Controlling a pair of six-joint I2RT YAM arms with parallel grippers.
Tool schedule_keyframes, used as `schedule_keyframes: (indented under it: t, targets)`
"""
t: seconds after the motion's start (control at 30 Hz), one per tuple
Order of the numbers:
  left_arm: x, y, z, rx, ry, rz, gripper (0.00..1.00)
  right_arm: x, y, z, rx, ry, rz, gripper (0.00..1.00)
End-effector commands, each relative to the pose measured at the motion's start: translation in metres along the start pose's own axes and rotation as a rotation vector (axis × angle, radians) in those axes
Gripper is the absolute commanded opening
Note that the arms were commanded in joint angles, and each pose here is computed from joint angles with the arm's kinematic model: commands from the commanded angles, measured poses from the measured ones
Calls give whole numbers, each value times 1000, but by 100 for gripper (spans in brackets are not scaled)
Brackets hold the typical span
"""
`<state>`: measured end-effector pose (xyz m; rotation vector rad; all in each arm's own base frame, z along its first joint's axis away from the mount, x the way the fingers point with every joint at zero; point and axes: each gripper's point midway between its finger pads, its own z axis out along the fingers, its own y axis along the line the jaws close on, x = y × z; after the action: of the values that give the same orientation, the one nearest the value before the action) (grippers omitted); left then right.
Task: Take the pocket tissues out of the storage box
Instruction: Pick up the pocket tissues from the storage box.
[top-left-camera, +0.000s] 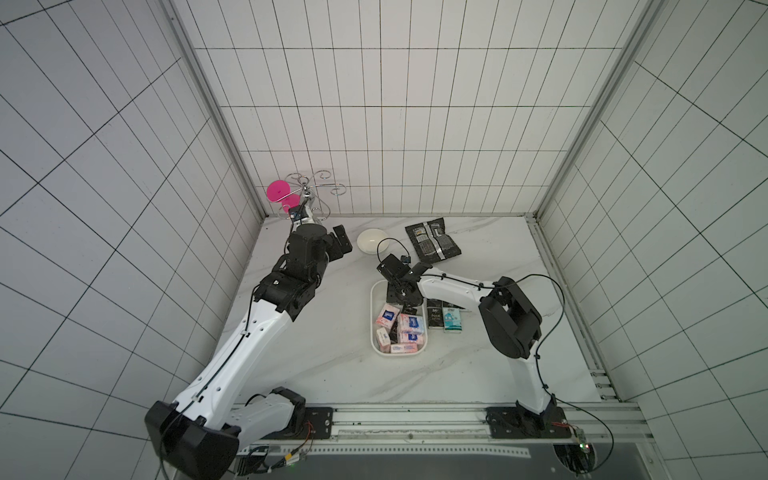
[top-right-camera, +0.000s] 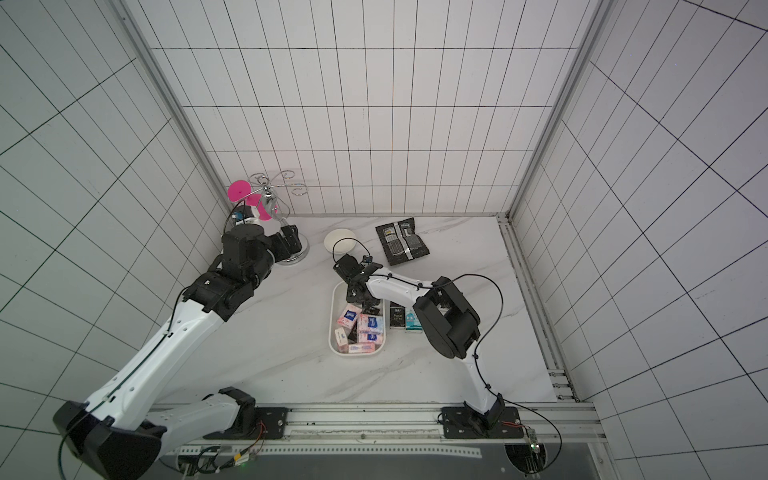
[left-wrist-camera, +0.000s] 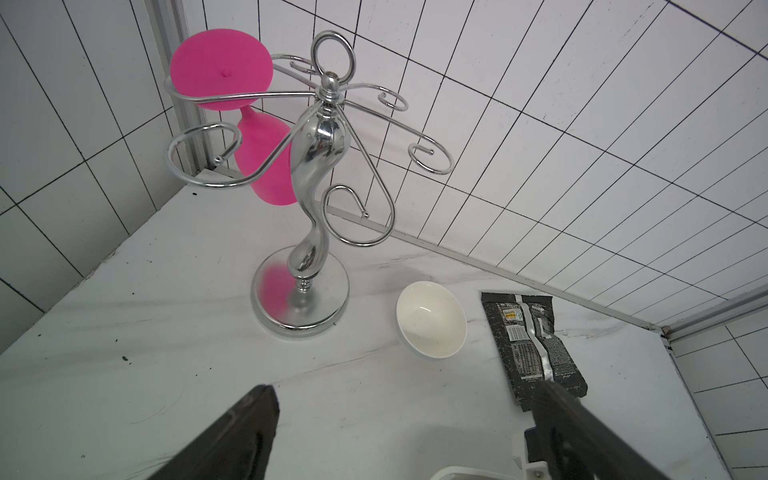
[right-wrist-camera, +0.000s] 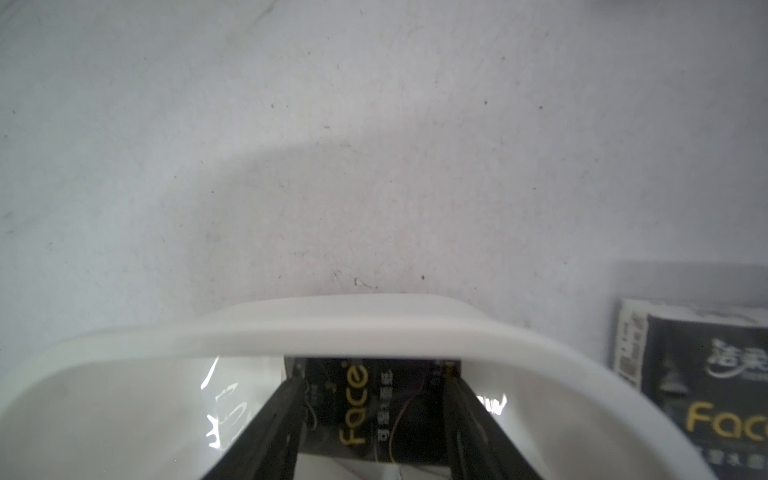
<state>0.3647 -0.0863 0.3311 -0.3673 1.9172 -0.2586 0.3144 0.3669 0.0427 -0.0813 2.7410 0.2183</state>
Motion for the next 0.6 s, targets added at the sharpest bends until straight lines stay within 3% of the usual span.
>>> schedule_keyframes:
  t: [0.0, 0.1, 0.3, 0.57]
  targets:
    - [-5, -3, -1, 8, -10, -8, 99, 5, -1, 12, 7, 35, -12, 64]
    - [-6, -3, -1, 8, -12, -7, 98, 3, -1, 5, 15, 20, -32, 73]
    - [-9, -7, -4, 13, -17, -5, 99, -6, 3, -13, 27, -24, -98, 75]
    - [-8, -6, -4, 8, -18, 1, 99, 18, -4, 23, 70, 76, -139, 71]
